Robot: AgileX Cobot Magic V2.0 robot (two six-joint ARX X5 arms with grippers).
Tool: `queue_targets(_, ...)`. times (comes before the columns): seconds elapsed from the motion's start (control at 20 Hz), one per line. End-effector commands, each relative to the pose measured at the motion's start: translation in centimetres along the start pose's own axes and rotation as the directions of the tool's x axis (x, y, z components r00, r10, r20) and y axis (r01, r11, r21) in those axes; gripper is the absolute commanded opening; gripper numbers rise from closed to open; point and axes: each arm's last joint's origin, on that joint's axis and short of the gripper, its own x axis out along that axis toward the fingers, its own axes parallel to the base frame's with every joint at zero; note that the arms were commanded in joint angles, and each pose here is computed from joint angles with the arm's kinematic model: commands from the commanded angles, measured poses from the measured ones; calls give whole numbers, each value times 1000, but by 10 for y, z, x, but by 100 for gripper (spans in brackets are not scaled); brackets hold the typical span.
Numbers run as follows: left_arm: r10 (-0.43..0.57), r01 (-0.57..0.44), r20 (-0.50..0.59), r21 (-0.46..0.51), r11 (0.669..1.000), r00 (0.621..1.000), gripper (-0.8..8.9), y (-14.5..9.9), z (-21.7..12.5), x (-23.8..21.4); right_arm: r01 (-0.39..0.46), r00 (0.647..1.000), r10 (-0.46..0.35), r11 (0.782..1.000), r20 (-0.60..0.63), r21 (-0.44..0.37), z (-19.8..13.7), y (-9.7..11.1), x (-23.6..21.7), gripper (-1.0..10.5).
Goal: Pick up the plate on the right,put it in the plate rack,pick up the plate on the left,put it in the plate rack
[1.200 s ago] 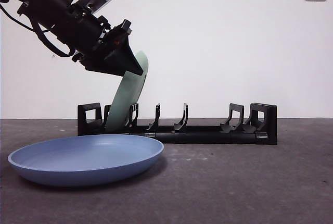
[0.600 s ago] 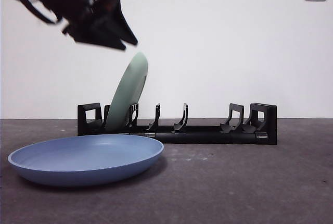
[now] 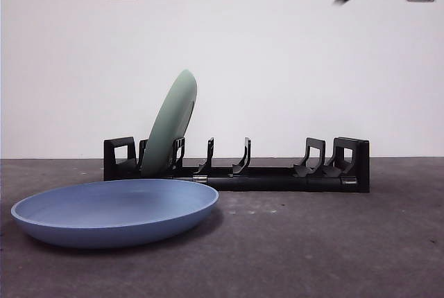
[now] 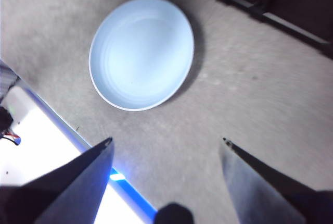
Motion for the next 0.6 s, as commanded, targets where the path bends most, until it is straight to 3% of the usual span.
queue_targets(0.05,-28,30,-17,98,995,999,293,-16,-6,-25,-24,998,25,1000,-57,19,13,-5,39,343)
queue_targets(0.25,-56,76,-124,165,983,991,293,-32,-24,-51,9,986,-4,1000,-168,29,26,-9,115,343)
queue_targets(0.45,7,54,-265,222,974,964,293,-35,-38,-58,44,961,-36,999,-273,22,23,-13,175,343)
queue_targets(0.6,54,27,-326,240,971,944,293,-34,-42,-57,57,961,-42,997,-274,47,23,-15,203,343)
